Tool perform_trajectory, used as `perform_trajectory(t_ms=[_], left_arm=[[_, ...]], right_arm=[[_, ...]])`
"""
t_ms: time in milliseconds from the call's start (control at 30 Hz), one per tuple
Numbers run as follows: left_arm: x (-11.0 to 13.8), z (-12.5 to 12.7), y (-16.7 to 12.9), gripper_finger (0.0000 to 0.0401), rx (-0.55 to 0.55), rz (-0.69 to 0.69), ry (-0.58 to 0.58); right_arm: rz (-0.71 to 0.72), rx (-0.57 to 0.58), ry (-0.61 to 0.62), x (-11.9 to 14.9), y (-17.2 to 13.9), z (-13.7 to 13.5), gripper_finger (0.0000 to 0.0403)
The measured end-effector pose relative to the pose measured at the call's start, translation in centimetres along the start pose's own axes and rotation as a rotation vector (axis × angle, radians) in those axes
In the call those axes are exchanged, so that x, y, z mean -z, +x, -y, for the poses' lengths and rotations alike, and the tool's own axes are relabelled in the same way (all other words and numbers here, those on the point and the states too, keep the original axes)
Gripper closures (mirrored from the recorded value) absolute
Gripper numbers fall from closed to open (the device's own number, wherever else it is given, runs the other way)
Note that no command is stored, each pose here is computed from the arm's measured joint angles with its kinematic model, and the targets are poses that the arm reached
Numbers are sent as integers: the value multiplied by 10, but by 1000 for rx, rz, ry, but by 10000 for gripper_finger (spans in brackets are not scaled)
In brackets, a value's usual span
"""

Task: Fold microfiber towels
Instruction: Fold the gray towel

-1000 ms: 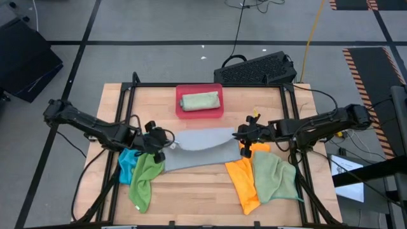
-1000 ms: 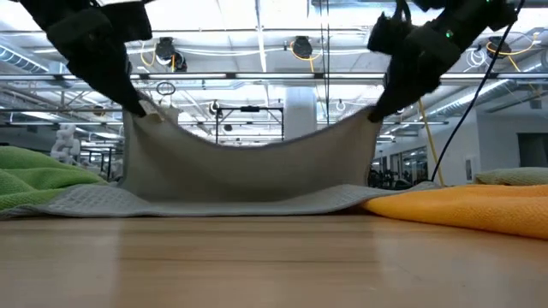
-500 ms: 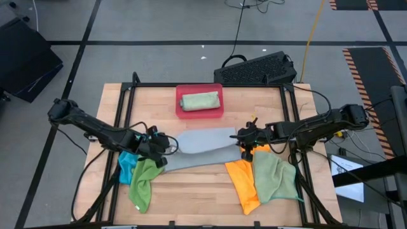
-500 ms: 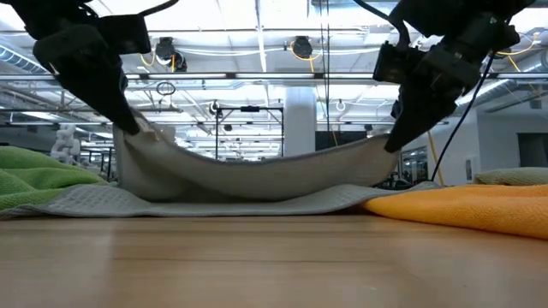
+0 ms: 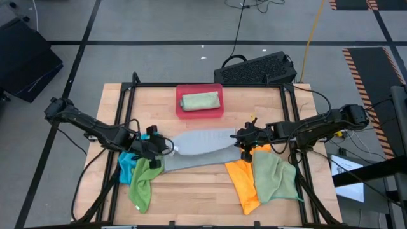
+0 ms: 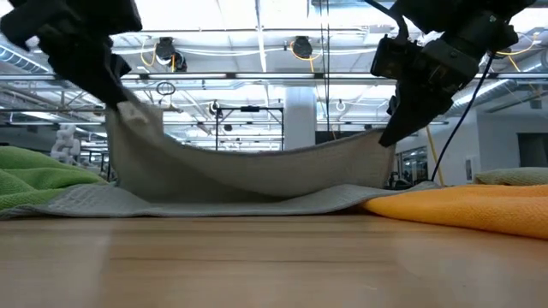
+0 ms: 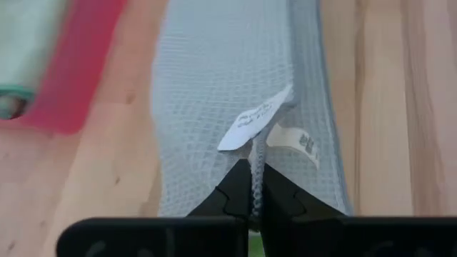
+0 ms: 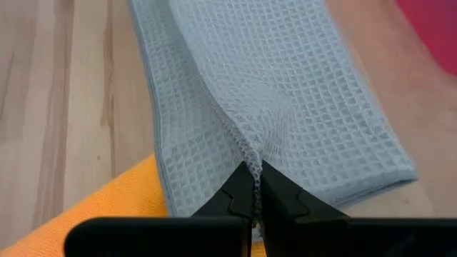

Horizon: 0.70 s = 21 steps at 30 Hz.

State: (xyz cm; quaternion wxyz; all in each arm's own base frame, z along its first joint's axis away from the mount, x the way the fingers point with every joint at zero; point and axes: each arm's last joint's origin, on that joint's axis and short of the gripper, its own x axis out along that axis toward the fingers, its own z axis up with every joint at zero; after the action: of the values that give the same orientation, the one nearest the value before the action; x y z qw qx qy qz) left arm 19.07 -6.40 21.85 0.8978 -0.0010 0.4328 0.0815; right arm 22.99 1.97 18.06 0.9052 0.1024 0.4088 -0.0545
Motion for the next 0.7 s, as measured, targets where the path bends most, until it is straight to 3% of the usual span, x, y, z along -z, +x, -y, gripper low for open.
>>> perform_trajectory(t_ms=[367, 533, 700], left_arm=[[16, 12, 8, 384, 5, -22, 76], [12, 17, 7, 396, 12, 33, 99], [12, 17, 7, 373, 10, 34, 79]], right_arm=[[37, -44, -3, 12, 5, -7, 399], [29, 13, 3, 20, 8, -3, 399], [31, 17, 10, 20, 8, -3, 399]])
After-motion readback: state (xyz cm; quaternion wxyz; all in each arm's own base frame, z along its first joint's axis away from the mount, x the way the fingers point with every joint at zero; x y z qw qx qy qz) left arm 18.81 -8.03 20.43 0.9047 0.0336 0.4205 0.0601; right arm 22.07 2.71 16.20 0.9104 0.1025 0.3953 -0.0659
